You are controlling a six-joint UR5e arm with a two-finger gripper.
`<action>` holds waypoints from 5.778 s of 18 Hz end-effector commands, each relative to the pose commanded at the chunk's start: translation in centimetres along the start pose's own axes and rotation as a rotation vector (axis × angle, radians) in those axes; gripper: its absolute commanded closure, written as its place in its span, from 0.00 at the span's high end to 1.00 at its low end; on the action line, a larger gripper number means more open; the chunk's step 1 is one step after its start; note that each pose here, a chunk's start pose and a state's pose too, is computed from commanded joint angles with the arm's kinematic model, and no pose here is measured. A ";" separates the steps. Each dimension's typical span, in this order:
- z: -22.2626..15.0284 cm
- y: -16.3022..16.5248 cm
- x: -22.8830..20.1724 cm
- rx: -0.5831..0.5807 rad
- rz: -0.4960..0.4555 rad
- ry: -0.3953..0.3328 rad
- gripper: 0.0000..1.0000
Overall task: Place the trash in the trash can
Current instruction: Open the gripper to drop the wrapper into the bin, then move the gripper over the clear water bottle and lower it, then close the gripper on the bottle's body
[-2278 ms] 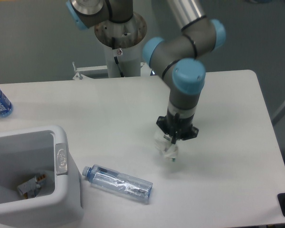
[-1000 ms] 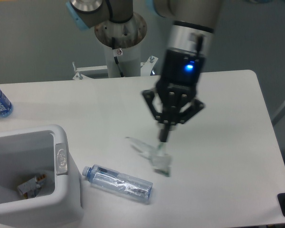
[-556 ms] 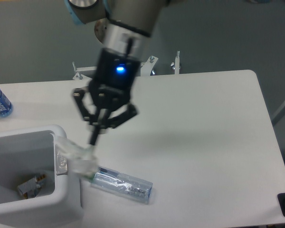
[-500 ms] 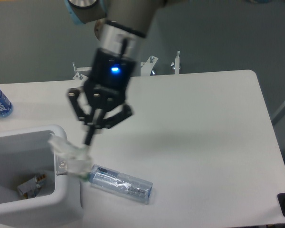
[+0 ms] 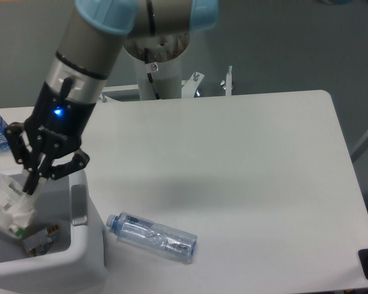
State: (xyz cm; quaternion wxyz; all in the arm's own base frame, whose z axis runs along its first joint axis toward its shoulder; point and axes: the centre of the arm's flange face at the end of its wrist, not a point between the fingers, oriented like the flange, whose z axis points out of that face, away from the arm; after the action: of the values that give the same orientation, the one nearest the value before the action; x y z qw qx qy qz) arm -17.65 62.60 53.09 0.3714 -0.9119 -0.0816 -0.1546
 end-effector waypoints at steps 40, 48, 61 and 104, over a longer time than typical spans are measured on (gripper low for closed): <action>10.6 11.3 -25.7 -0.205 -0.865 -0.616 1.00; 11.5 10.9 -25.9 -0.210 -0.861 -0.619 1.00; 15.6 15.2 -30.5 -0.277 -0.971 -0.690 1.00; 19.3 17.6 -30.0 -0.345 -1.009 -0.721 0.62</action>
State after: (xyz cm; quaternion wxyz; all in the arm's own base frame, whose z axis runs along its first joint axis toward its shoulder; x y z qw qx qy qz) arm -36.85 62.57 18.30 0.0504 -0.8029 -0.5940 -0.0051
